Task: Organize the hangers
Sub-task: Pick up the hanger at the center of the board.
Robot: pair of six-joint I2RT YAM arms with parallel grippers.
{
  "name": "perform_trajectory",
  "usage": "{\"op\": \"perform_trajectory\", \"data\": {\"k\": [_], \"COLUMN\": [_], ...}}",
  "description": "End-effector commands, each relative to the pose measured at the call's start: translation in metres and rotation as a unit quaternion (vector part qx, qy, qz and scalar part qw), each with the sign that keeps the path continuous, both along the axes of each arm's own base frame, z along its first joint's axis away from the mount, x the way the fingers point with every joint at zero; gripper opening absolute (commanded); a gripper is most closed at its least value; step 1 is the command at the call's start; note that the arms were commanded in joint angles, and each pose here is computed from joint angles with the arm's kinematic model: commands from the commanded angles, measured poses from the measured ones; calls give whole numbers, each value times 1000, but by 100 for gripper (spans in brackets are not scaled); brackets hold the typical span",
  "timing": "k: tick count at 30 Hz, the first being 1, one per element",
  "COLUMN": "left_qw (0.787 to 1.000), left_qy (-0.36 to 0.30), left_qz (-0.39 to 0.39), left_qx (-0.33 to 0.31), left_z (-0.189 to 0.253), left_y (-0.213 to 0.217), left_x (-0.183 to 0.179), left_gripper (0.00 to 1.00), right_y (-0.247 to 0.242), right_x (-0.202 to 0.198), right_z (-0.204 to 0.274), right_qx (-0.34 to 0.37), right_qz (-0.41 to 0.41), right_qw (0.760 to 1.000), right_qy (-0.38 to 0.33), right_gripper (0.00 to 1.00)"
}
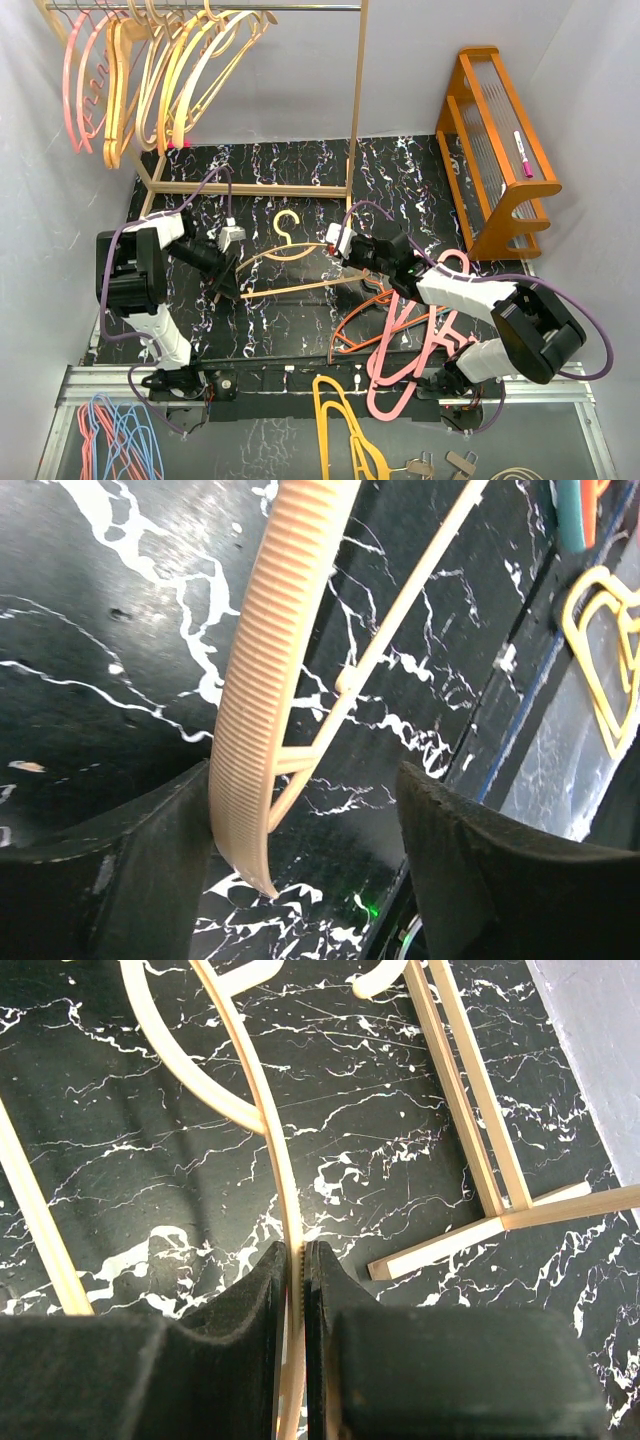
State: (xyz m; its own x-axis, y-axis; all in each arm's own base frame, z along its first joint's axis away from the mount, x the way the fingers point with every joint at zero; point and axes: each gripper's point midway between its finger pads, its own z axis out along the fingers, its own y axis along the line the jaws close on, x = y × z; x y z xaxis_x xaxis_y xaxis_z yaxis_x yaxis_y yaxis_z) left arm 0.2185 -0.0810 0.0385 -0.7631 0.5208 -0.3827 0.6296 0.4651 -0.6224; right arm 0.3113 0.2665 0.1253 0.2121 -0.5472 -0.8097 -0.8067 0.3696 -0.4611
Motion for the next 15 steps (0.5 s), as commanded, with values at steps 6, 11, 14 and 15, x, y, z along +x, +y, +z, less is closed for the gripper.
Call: {"op": "perform_trajectory", "data": {"k": [6,11,14,15], "left_qw": [997,998,997,995], "left_qy": [8,-18,-54,-74], "left_qz": [-7,22,55,63], "left_qx": [-72,-59,-13,0], "left_z": [33,55,77,87], "left_y": [-18,-17,-10,-7], "left_x": [-11,2,3,0], "left_gripper": [19,0,0,0], "right_y": [13,17,20,21], "right_x": [14,15,15,15], "right_z": [32,36,45,52], "right_qx": [51,64,75,80], "right_qz": [-3,-1,0,2], "right_qw": [998,997,997,996], "right_qy": [-43,-35,-32,-34], "right_gripper": [8,8,8,9]}}
